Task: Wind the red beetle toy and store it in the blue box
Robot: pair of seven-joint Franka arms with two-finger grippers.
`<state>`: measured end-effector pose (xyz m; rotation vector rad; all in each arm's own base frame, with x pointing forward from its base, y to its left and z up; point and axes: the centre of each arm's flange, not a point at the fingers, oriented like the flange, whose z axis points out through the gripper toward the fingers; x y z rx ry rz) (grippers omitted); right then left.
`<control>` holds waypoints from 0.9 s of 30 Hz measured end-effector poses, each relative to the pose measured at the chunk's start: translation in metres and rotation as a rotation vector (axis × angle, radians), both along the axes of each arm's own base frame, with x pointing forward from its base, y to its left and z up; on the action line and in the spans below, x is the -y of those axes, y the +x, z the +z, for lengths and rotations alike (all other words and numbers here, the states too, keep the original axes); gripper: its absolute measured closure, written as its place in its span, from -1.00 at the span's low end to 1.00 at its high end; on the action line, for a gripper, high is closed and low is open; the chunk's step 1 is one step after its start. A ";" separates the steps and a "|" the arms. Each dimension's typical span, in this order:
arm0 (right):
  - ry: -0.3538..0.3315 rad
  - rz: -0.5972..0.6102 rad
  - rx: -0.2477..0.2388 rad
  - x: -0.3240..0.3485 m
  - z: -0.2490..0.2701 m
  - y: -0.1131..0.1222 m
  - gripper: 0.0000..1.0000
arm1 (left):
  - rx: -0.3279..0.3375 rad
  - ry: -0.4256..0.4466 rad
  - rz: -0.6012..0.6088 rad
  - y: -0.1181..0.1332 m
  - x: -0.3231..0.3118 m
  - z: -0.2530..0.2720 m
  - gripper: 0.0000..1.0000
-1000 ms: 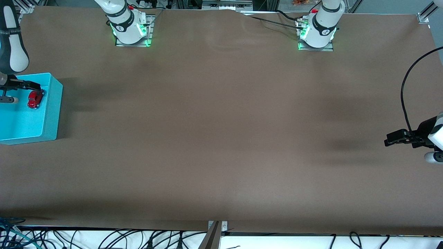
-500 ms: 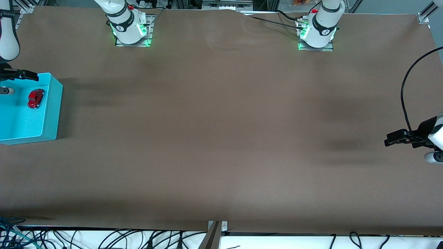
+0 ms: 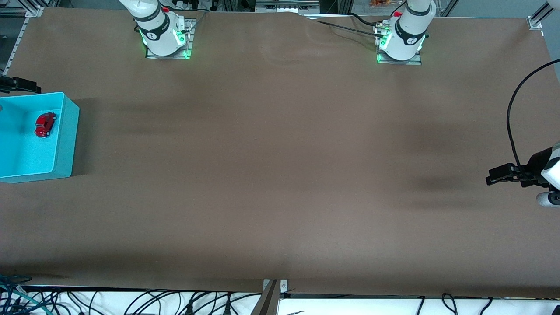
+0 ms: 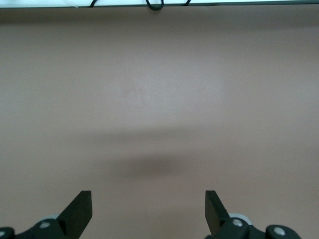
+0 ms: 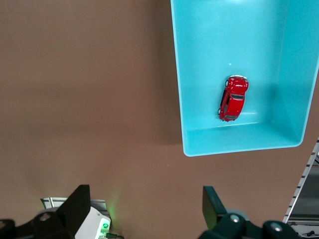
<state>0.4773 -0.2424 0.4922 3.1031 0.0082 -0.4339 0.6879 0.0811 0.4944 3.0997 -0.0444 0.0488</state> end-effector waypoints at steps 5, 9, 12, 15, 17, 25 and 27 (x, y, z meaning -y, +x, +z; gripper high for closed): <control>0.013 0.000 0.002 -0.006 0.016 -0.008 -1.00 | 0.000 0.000 0.001 0.000 -0.001 0.000 -1.00; 0.038 -0.018 0.013 -0.005 0.032 -0.017 -1.00 | -0.001 0.000 0.001 0.000 -0.001 0.000 -1.00; 0.075 -0.035 0.031 -0.007 0.047 -0.022 -1.00 | -0.001 0.000 0.001 0.000 -0.001 -0.001 -1.00; 0.107 -0.044 0.058 -0.010 0.066 -0.023 -1.00 | -0.002 0.000 0.001 0.000 -0.001 -0.001 -1.00; 0.117 -0.041 0.077 -0.013 0.077 -0.022 -1.00 | -0.002 0.000 0.002 0.000 -0.001 -0.001 -1.00; 0.129 0.012 0.128 -0.042 0.108 -0.008 -1.00 | -0.003 0.000 0.004 0.000 -0.003 -0.002 -1.00; 0.132 0.005 0.136 -0.050 0.113 -0.005 -1.00 | -0.004 0.000 0.005 0.000 -0.003 -0.002 -1.00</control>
